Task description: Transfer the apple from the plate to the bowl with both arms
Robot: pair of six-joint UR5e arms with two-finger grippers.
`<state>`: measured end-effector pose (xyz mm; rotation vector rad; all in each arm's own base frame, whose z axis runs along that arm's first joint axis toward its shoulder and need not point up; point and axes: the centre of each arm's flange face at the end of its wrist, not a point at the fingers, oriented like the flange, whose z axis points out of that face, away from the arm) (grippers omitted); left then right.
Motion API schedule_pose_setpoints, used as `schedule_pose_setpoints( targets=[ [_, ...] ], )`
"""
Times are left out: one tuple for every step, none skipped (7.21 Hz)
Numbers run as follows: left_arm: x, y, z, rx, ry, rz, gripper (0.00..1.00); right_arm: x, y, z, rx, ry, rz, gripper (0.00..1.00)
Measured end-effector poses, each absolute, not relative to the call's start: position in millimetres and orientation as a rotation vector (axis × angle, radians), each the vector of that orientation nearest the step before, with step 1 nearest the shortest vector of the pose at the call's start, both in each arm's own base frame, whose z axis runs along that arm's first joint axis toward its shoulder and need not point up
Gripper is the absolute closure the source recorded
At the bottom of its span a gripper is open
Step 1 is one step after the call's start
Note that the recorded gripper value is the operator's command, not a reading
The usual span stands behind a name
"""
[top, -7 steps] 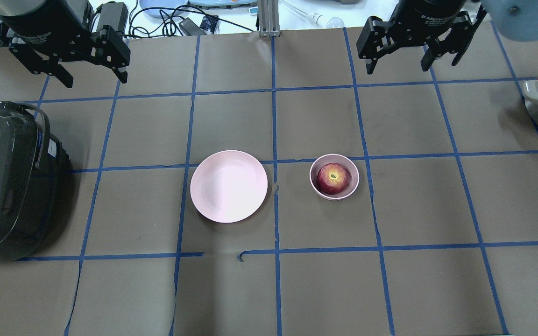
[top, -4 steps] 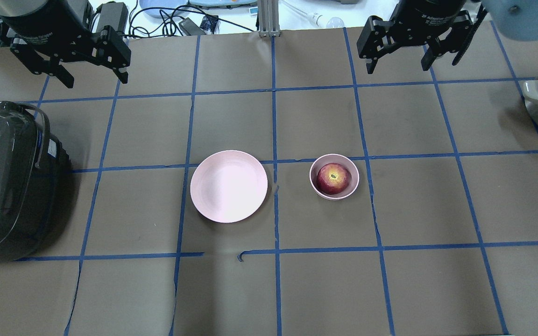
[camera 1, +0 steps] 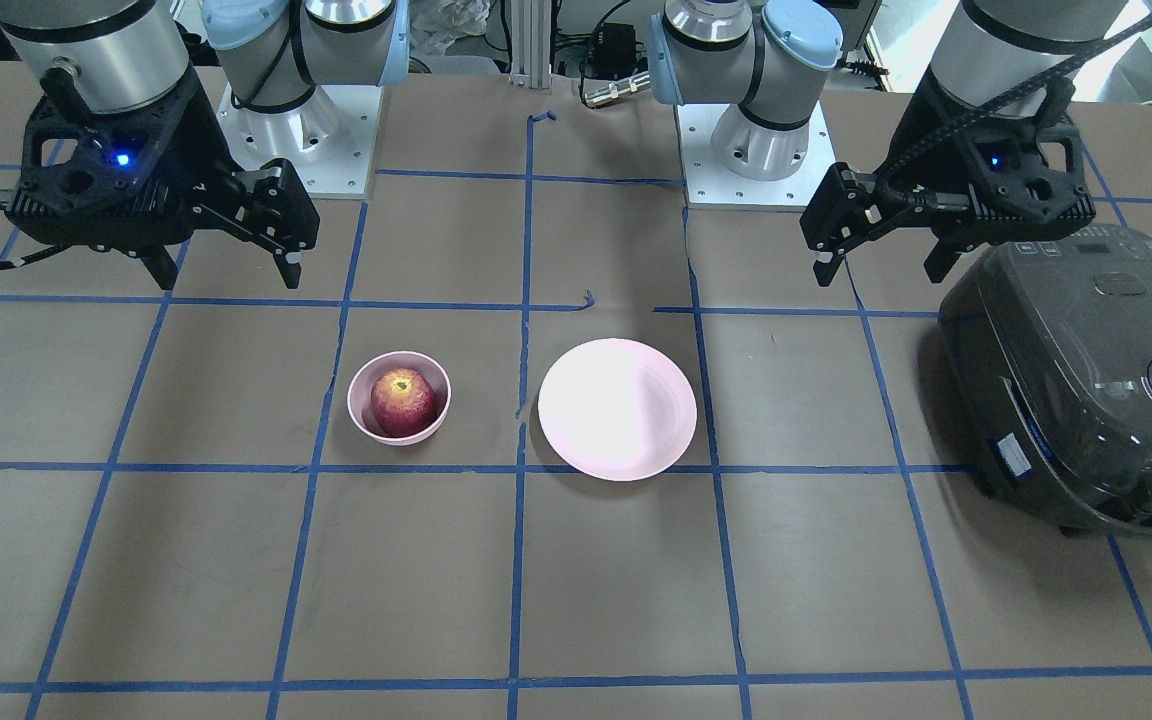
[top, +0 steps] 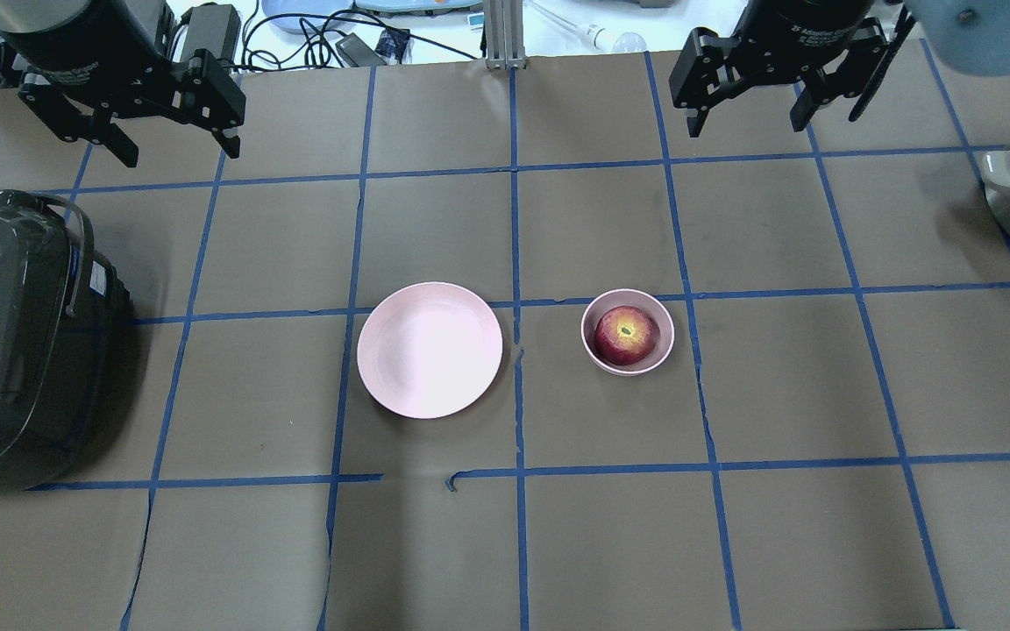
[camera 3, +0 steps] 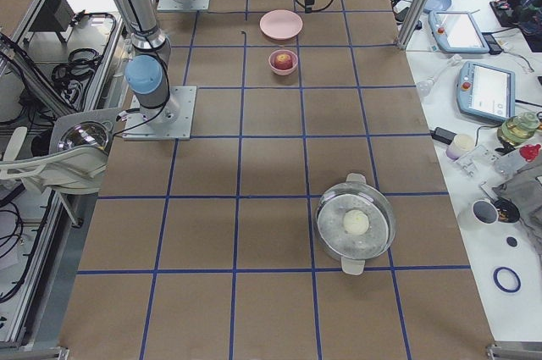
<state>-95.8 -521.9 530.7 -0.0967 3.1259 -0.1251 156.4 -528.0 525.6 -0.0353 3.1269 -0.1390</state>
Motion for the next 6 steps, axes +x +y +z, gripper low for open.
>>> schedule_pose_setpoints(
  targets=[
    [-95.1, -521.9, 530.5, -0.100, 3.125, -0.125, 0.00, 156.5, -528.0, 525.9, -0.034, 3.127, -0.140, 0.00],
    [-94.7, -521.9, 531.0, -0.103, 3.124, -0.132, 0.00, 156.3, -528.0, 526.1, -0.034, 3.127, -0.140, 0.00],
    [-94.4, -522.1, 531.1, -0.102, 3.123, -0.140, 0.00, 156.0, -528.0, 526.2, -0.033, 3.128, -0.140, 0.00],
    [-94.2, -521.9, 530.4, -0.099, 3.122, -0.142, 0.00, 155.7, -528.1, 526.1, -0.031, 3.128, -0.139, 0.00],
    [-94.2, -522.0, 530.0, -0.096, 3.122, -0.147, 0.00, 155.5, -528.1, 525.8, -0.030, 3.129, -0.138, 0.00],
    [-94.1, -521.9, 530.6, -0.092, 3.120, -0.159, 0.00, 155.4, -528.0, 525.6, -0.030, 3.130, -0.137, 0.00]
  ],
)
